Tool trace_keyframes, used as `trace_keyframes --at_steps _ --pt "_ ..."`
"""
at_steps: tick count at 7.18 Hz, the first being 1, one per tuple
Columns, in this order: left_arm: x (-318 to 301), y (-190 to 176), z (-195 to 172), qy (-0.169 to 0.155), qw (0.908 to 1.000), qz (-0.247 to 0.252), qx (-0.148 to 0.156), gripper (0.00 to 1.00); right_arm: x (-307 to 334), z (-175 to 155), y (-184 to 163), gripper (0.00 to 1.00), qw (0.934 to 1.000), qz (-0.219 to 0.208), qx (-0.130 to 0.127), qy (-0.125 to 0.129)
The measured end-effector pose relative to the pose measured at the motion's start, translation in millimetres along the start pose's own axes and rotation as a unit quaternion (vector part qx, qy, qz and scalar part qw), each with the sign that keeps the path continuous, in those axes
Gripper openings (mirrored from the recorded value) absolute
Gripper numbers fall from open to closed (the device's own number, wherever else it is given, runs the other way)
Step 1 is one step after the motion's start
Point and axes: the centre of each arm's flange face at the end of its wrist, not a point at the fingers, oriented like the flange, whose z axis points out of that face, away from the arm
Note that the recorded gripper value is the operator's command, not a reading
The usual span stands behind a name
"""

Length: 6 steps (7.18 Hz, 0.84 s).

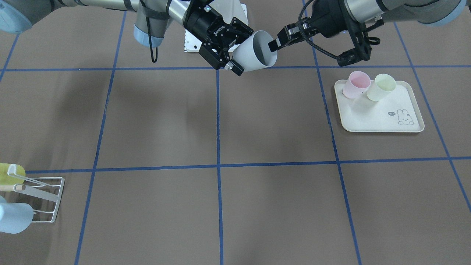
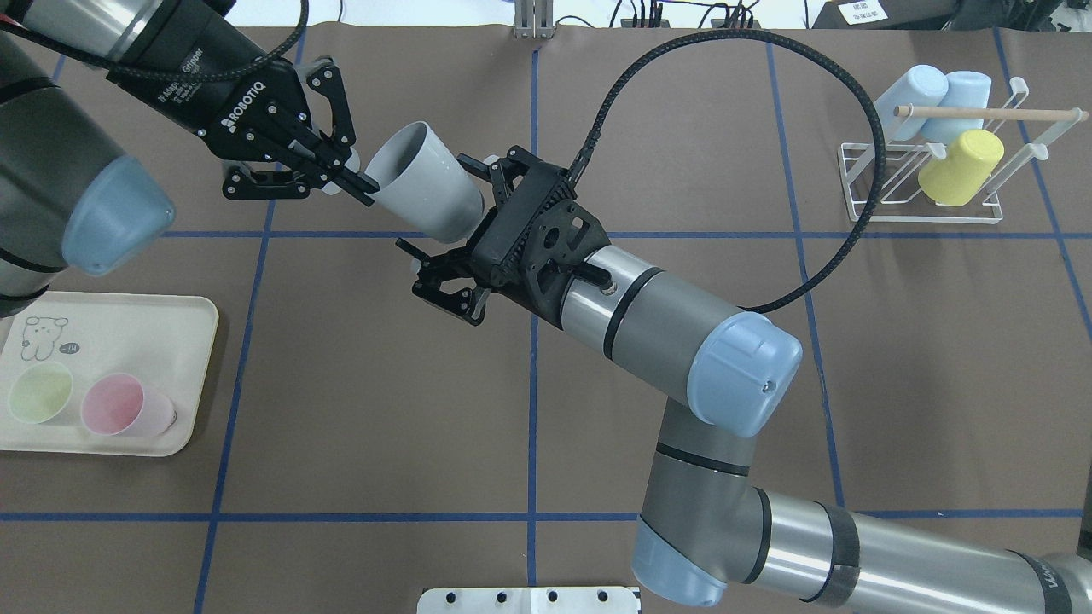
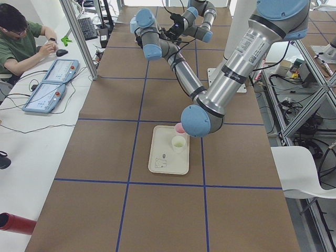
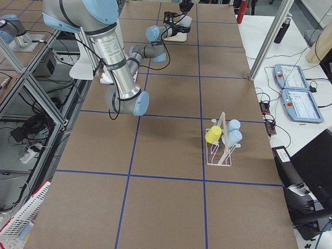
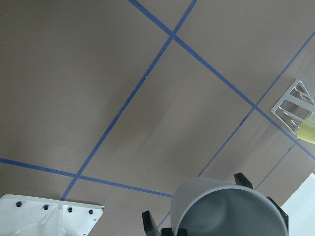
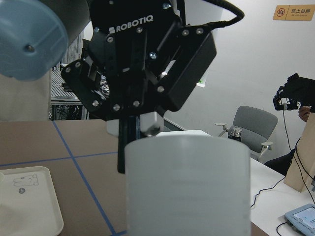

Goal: Transfer IKEA cup to right arm and place on rack

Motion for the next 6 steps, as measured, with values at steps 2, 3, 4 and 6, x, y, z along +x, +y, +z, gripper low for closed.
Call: trace_keyframes --at_steps 2,3,4,6 --pt "-0.1 -0.5 1.9 -0.001 1.0 0.0 0.0 0.0 0.4 -0.5 1.0 0.66 1.0 0.0 -0.001 0.0" --pt "-0.2 -1.2 2.4 -0.001 1.0 0.0 0.0 0.0 0.6 -0.7 1.4 0.62 1.0 -0.001 -0.001 0.001" --pt "-0.3 -1.9 2.8 -0.002 1.0 0.0 0.0 0.61 0.7 -0.7 1.5 0.6 1.0 -0.001 -0.002 0.0" --pt "1.0 -1.9 4.0 0.0 0.9999 0.01 -0.002 1.0 2.0 -0.9 1.0 0.57 1.0 -0.002 -0.001 0.006"
